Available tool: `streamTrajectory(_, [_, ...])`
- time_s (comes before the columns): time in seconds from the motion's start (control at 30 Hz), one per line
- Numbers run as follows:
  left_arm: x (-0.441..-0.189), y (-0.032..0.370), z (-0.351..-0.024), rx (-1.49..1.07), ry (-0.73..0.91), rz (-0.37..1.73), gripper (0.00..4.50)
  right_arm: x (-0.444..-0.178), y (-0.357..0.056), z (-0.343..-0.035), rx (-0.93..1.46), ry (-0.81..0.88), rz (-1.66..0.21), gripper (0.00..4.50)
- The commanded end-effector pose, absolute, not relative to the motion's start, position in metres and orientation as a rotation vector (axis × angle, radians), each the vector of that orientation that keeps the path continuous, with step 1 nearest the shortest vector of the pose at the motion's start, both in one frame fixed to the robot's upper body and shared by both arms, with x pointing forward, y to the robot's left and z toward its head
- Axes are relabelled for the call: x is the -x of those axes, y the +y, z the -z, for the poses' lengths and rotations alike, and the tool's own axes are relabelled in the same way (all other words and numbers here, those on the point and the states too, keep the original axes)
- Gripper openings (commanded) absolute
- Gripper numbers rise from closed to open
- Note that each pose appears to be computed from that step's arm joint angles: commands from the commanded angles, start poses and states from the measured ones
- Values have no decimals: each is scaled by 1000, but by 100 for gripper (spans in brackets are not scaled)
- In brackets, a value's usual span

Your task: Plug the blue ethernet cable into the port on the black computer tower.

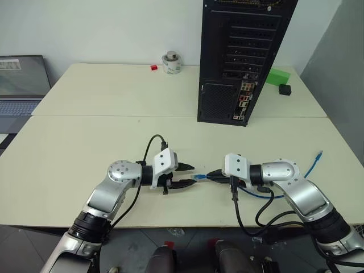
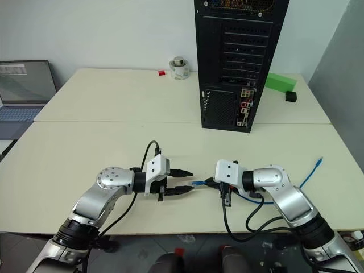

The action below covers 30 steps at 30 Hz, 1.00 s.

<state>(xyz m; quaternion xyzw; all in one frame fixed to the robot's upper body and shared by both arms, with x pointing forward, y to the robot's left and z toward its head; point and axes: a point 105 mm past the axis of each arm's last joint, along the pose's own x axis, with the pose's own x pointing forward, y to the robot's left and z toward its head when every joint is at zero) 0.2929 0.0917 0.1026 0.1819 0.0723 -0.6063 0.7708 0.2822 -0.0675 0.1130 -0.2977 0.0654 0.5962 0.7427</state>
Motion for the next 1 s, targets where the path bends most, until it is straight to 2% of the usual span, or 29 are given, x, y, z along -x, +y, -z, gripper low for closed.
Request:
streamTrajectory(0.03, [-292, 86, -110, -404, 112, 1337, 145, -278, -63, -124, 687, 95, -1330, 0])
streamTrajectory(0.17, [-291, 85, -110, -407, 113, 1342, 45, -278, -64, -125, 688, 92, -1331, 0])
streamTrajectory(0.2, [-291, 85, -110, -408, 113, 1342, 33, -277, -63, -125, 687, 92, -1333, 0])
streamTrajectory(0.43, [-295, 87, -108, -426, 105, 1317, 27, -273, -63, -126, 679, 104, -1366, 0])
streamTrajectory(0.53, [-295, 89, -107, -450, 89, 1306, 27, -277, -66, -129, 692, 94, -1355, 61])
streamTrajectory(0.73, [-292, 90, -101, -521, 25, 1269, 27, -280, -82, -152, 686, 101, -1354, 230])
streamTrajectory(0.83, [-294, 91, -102, -613, -68, 1223, 27, -280, -91, -163, 612, 122, -1341, 307])
streamTrajectory(1.0, [-298, 92, -110, -869, -335, 1125, 27, -281, -92, -172, 347, 158, -1285, 429])
